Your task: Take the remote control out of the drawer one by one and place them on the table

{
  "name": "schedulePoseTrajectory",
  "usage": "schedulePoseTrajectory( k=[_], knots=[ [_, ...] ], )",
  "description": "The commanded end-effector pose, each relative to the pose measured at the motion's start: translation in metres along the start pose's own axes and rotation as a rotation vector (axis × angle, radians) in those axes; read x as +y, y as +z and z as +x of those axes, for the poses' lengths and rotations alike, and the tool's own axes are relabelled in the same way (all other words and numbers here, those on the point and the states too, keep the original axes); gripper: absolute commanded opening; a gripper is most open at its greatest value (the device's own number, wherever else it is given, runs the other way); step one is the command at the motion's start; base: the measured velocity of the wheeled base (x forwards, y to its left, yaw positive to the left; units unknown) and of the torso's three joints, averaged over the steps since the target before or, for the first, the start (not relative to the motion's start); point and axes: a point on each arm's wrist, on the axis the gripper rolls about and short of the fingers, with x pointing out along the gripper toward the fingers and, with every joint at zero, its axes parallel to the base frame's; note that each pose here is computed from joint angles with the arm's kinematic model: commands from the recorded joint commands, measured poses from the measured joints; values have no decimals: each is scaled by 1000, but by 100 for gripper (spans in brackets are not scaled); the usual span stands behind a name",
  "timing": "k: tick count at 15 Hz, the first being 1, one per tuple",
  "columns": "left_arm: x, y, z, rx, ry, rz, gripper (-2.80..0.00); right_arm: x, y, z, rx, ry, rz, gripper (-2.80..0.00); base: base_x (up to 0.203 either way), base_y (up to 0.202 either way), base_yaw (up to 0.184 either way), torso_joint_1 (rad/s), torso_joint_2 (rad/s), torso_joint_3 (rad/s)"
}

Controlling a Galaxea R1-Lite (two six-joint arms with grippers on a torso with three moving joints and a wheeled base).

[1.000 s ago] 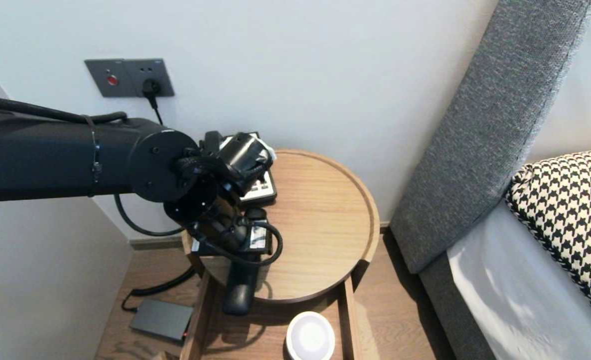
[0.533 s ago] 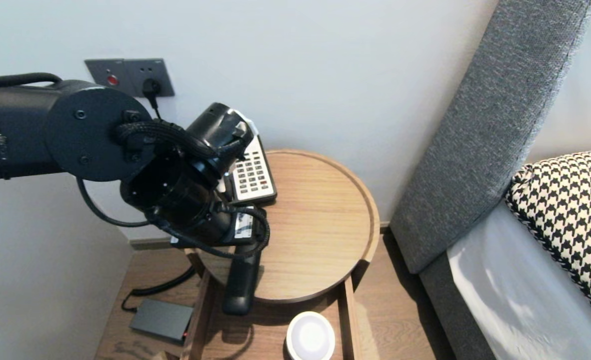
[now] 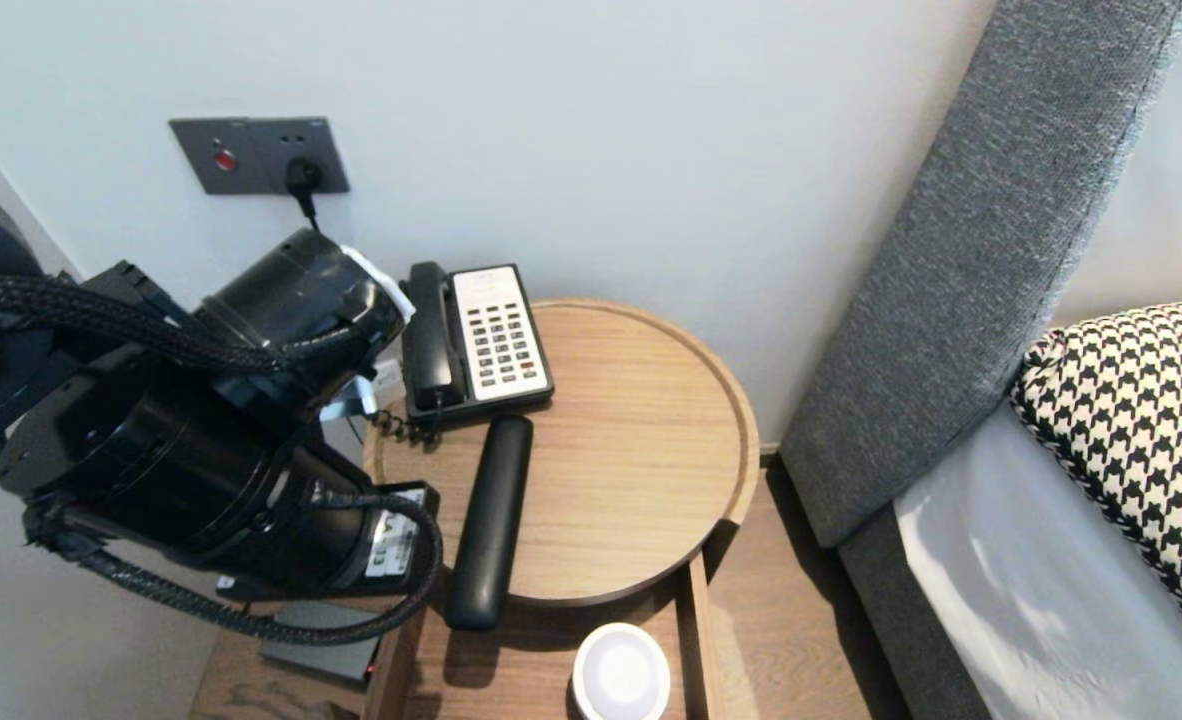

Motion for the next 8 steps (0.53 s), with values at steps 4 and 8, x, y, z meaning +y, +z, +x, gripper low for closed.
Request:
schedulePoseTrajectory(
  k=[4,8],
  knots=[
    [22,-38,7,216,-37,-39,-280,0,-7,2,25,0,1,-280,0,0,0,0,0,0],
    [23,-49,23,285,-43,-51,-280,0,-7,2,25,0,-1,-280,0,0,0,0,0,0]
  ],
)
